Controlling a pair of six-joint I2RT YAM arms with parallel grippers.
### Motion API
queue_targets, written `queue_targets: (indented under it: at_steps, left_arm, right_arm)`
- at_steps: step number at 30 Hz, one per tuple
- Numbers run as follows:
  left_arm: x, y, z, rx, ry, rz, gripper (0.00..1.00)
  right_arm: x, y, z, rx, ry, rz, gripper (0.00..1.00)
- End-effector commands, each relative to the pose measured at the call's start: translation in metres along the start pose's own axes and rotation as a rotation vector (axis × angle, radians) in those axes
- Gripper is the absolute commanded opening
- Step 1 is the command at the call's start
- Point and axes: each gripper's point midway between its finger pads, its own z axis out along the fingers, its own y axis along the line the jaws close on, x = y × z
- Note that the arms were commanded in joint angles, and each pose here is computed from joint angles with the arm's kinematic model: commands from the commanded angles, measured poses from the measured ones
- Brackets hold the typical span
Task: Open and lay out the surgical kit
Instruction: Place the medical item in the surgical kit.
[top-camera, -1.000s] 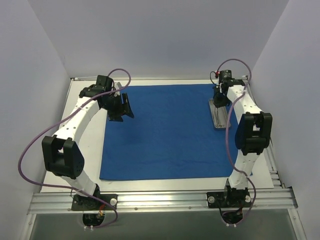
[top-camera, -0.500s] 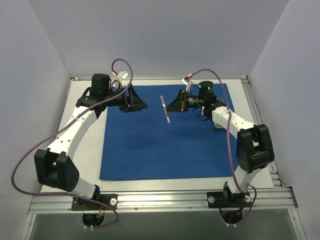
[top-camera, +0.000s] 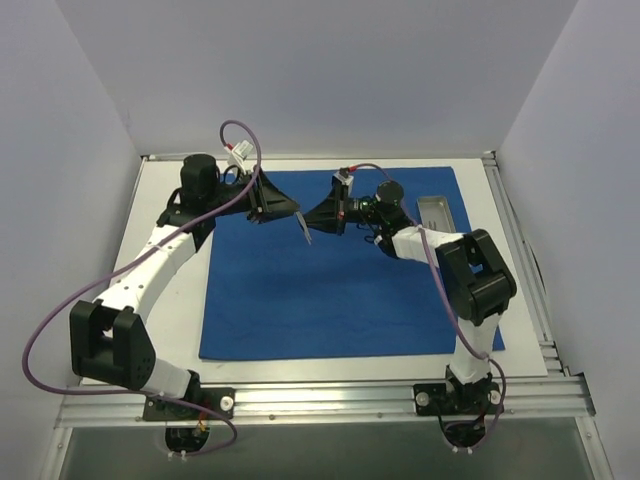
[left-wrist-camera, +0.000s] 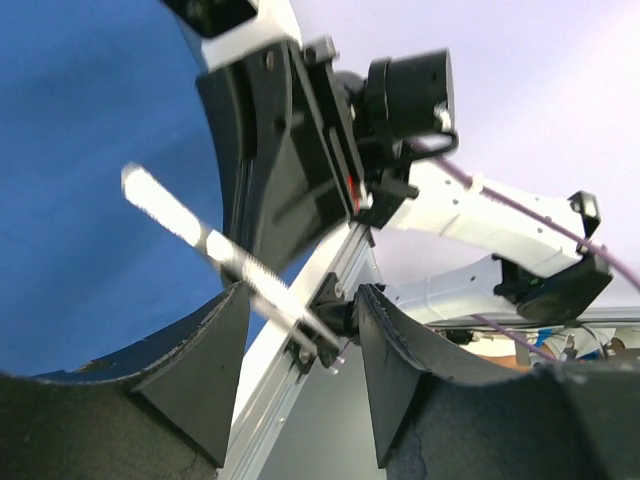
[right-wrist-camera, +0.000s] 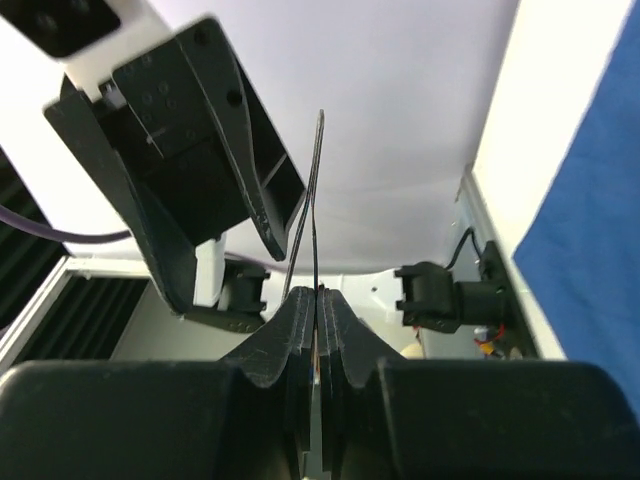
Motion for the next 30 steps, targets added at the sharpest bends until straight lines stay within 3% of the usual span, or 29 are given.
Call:
queue_targets:
  at_steps: [1, 5, 9, 19, 30]
  left_arm:
    - [-0.014, -0.03, -0.007, 0.072, -0.067, 0.068, 0.56]
    - [-0.013, -0.02, -0.003, 0.065, -0.072, 0.018, 0.54]
    - [-0.018, -0.003, -0.002, 0.001, -0.098, -0.038, 0.44]
    - [-0.013, 0.006, -0.014, -0.122, -0.107, -0.051, 0.47]
    - [-0.023, -0.011, 0.003, -0.026, -0.112, -0.042, 0.49]
  right_arm:
    - [0.067, 0.108, -0.018, -0.422, 0.124, -0.71, 0.0]
    - [0.068, 0.105, -0.015, -0.4, 0.125, -0.713, 0.0]
    - [0.067, 0.102, -0.013, -0.378, 0.132, -0.707, 0.0]
    - [0.056, 0.09, -0.006, -0.252, 0.099, -0.757, 0.0]
    - [0.064, 0.091, 0.002, -0.284, 0.128, -0.756, 0.0]
